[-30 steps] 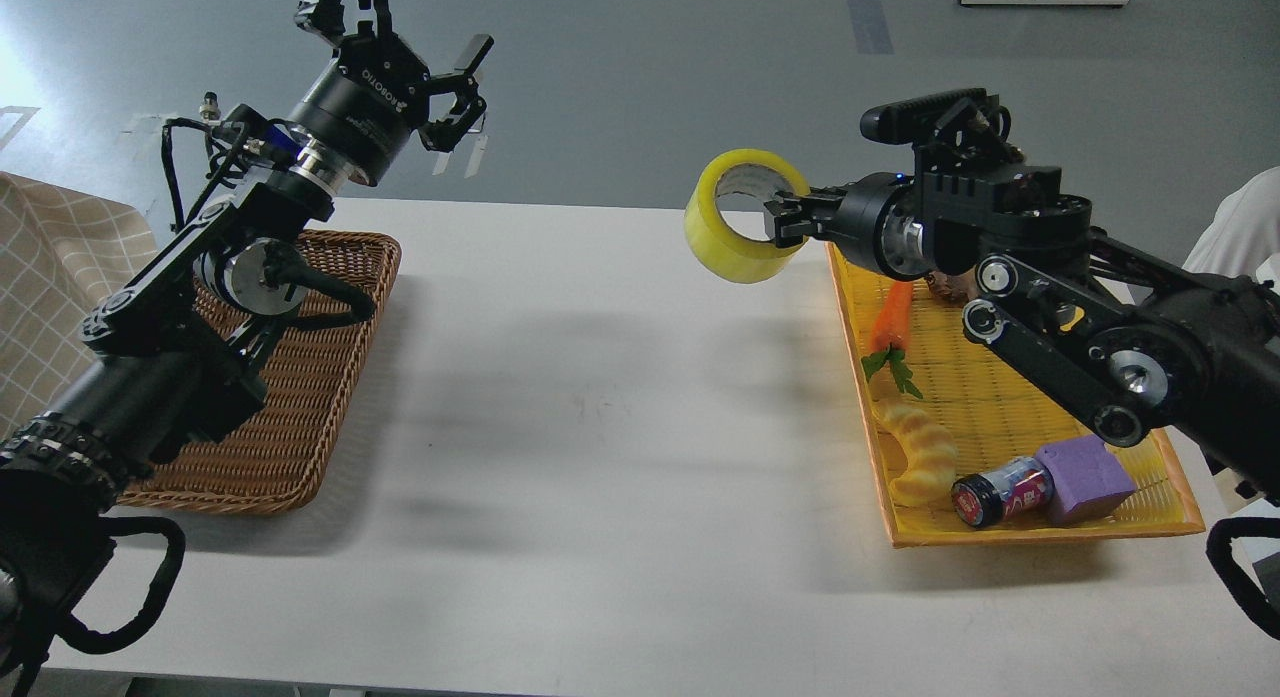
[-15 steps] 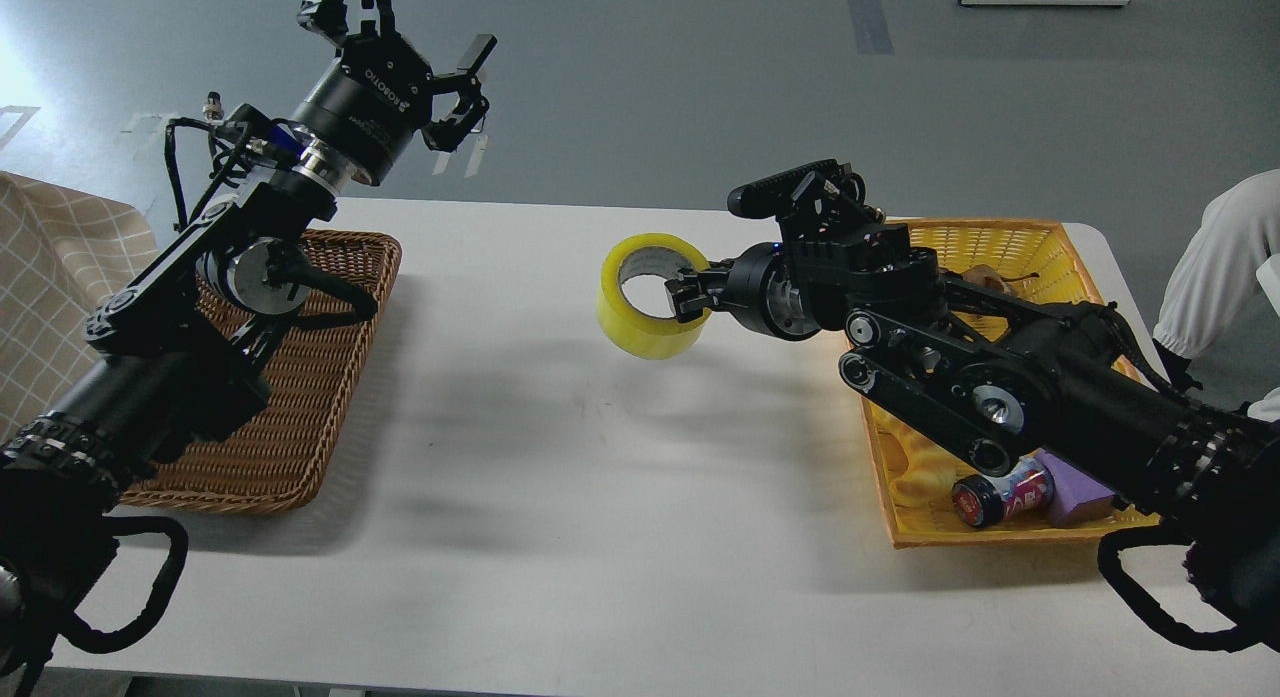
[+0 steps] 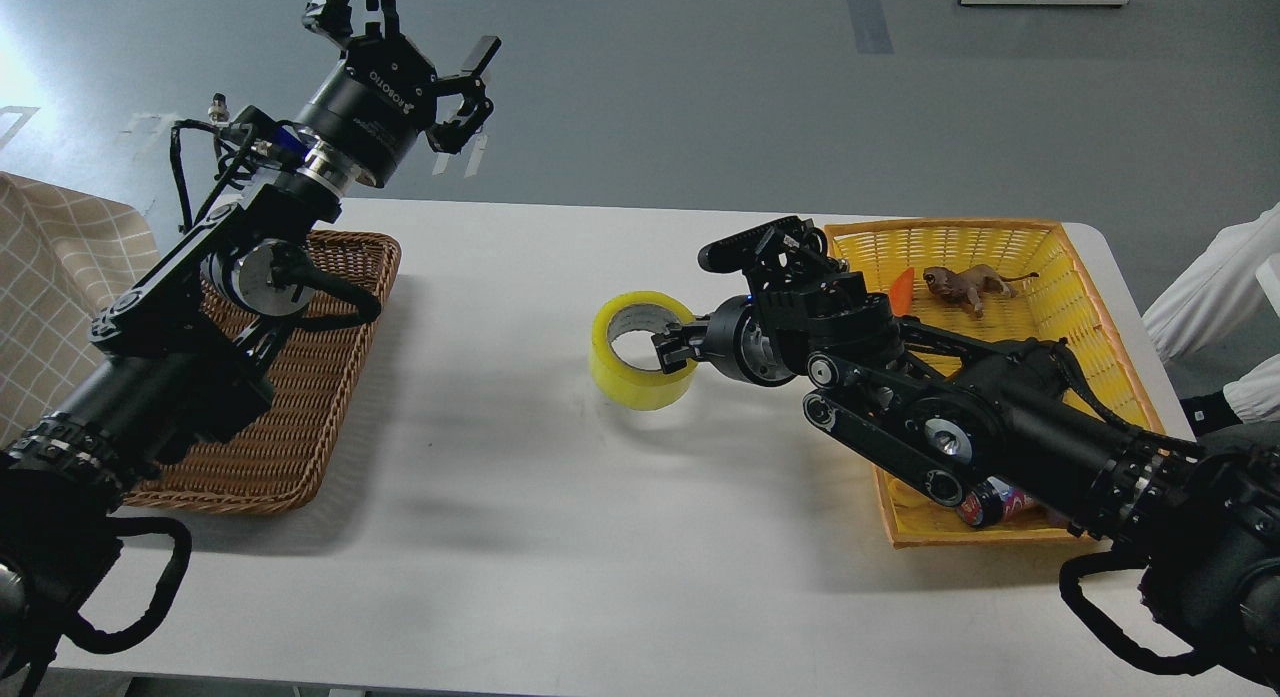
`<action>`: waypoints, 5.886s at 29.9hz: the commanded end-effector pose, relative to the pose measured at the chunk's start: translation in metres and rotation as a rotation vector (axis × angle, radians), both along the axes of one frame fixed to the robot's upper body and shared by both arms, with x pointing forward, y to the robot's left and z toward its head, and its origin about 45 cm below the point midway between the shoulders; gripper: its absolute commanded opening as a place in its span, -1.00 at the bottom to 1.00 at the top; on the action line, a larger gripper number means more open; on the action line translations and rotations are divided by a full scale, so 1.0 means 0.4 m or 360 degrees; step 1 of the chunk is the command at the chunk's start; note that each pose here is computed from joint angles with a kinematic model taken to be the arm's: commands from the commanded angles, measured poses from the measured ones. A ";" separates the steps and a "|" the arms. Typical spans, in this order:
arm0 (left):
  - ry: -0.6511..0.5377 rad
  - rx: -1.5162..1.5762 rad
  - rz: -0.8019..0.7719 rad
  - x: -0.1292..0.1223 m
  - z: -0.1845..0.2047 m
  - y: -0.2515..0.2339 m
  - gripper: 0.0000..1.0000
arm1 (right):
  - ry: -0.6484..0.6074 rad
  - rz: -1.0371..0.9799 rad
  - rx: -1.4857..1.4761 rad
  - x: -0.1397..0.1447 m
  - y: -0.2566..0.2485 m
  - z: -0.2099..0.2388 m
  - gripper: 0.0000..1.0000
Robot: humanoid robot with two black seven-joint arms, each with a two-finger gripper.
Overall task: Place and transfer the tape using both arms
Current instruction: 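Lower the tape roll onto the table and release it, then withdraw the right gripper back above the yellow basket, then reach the left gripper toward the tape roll on the table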
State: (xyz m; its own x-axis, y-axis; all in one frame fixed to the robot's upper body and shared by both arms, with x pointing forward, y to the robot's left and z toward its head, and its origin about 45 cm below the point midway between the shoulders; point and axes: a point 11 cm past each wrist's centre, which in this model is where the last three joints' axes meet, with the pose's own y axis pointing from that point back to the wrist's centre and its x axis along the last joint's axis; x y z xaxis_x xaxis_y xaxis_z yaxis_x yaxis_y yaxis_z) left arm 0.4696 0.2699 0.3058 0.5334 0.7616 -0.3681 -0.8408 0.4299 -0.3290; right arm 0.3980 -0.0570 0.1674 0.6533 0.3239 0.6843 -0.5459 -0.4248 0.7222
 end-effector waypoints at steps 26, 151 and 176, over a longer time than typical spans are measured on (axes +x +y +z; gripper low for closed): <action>-0.0007 -0.0002 -0.0009 -0.002 0.004 -0.003 0.96 | 0.0076 -0.0040 -0.0084 -0.021 -0.039 -0.074 -0.72; -0.0166 0.0584 -0.0235 0.009 0.067 -0.097 0.96 | 0.0673 -0.1054 0.3974 0.092 -0.691 0.333 1.00; -0.0824 0.1936 -0.0480 -0.066 0.050 -0.257 0.96 | 0.0708 -0.1182 0.3985 0.084 -0.688 0.268 1.00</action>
